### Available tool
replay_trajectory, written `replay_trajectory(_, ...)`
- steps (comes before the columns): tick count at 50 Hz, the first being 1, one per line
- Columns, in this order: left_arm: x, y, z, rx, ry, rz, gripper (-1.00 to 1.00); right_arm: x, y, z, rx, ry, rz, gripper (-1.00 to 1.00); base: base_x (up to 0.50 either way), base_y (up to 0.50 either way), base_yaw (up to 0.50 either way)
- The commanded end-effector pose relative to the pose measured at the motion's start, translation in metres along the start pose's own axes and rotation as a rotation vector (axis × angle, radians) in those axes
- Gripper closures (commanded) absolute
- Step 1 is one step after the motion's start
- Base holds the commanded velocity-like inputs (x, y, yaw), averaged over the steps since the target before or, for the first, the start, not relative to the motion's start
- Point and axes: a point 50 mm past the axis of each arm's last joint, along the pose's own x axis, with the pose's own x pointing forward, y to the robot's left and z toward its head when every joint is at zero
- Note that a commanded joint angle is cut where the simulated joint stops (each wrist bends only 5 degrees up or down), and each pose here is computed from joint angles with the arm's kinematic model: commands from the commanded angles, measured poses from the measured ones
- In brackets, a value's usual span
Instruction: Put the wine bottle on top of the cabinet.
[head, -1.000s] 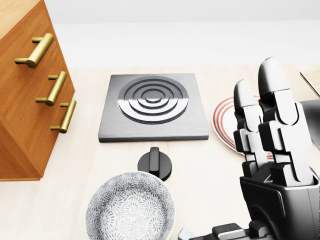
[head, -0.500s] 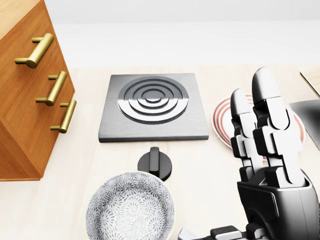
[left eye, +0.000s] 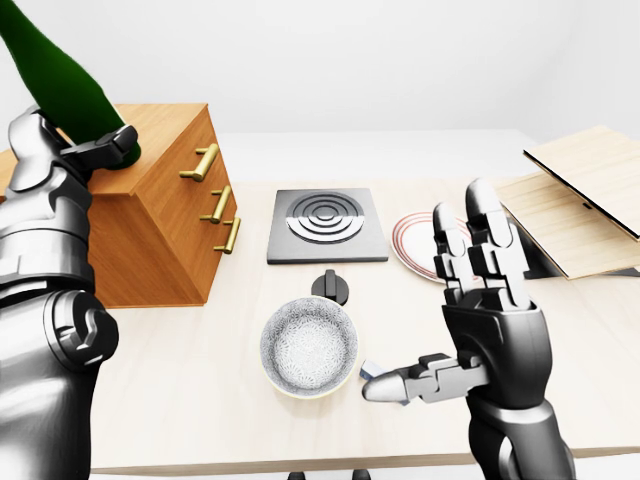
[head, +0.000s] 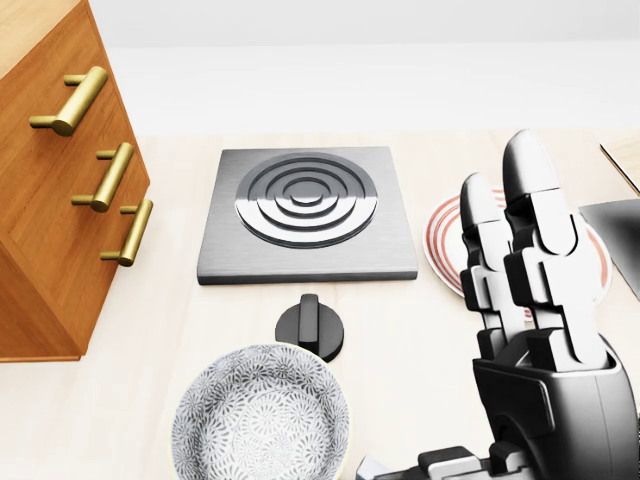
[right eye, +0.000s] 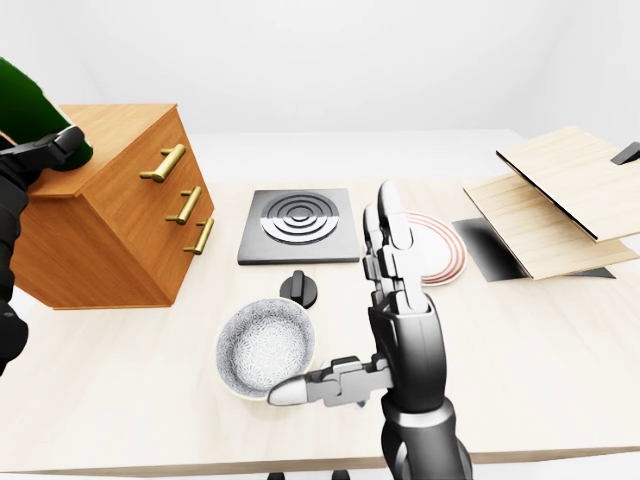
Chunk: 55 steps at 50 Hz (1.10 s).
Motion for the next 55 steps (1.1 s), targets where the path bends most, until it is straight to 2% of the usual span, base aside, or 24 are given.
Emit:
replay_trajectory(1, -0.0038, 0.0055, -0.0416, 0.007, 0.120, 0.008, 0.55, 0.0017, 0.0001, -0.0021, -0.003, 0.002, 0.000, -1.00, 0.00, 0.00, 0.00)
replay_trajectory(22, -0.0035, 0.0037, -0.0401, 0.014, 0.115, -0.003, 0.46, 0.0011, 0.0000, 0.0003, -0.008, -0.006, 0.001, -1.00, 0.00, 0.00, 0.00)
replay_trajectory(25, -0.0036, 0.0043, -0.0404, 0.013, 0.116, -0.003, 0.39, 0.0008, 0.0000, 0.0007, -0.009, -0.006, 0.001, -1.00, 0.00, 0.00, 0.00)
replay_trajectory(27, -0.0034, 0.0045, -0.0394, 0.014, 0.113, -0.004, 0.25, 0.0008, 0.0002, 0.0007, -0.008, -0.006, 0.001, -1.00, 0.00, 0.00, 0.00)
replay_trajectory(28, -0.0035, 0.0049, -0.0396, 0.022, 0.114, -0.004, -0.15, 0.0009, 0.0002, 0.0003, -0.009, -0.006, 0.002, -1.00, 0.00, 0.00, 0.00)
replay_trajectory(35, -0.0033, 0.0044, -0.0379, 0.025, 0.109, -0.009, -0.21, 0.0008, 0.0008, -0.0024, -0.009, 0.007, 0.004, -1.00, 0.00, 0.00, 0.00)
replay_trajectory(36, -0.0033, 0.0041, -0.0386, 0.025, 0.111, -0.010, -0.36, 0.0011, 0.0005, -0.0016, -0.011, 0.002, 0.004, -1.00, 0.00, 0.00, 0.00)
replay_trajectory(39, -0.0033, 0.0038, -0.0383, 0.025, 0.110, -0.010, -0.40, 0.0020, 0.0003, 0.0004, -0.011, -0.011, 0.004, -1.00, 0.00, 0.00, 0.00)
replay_trajectory(55, -0.0033, 0.0059, -0.0370, 0.024, 0.105, -0.014, -0.42, 0.0017, -0.0002, -0.0037, -0.014, 0.009, 0.005, -1.00, 0.00, 0.00, 0.00)
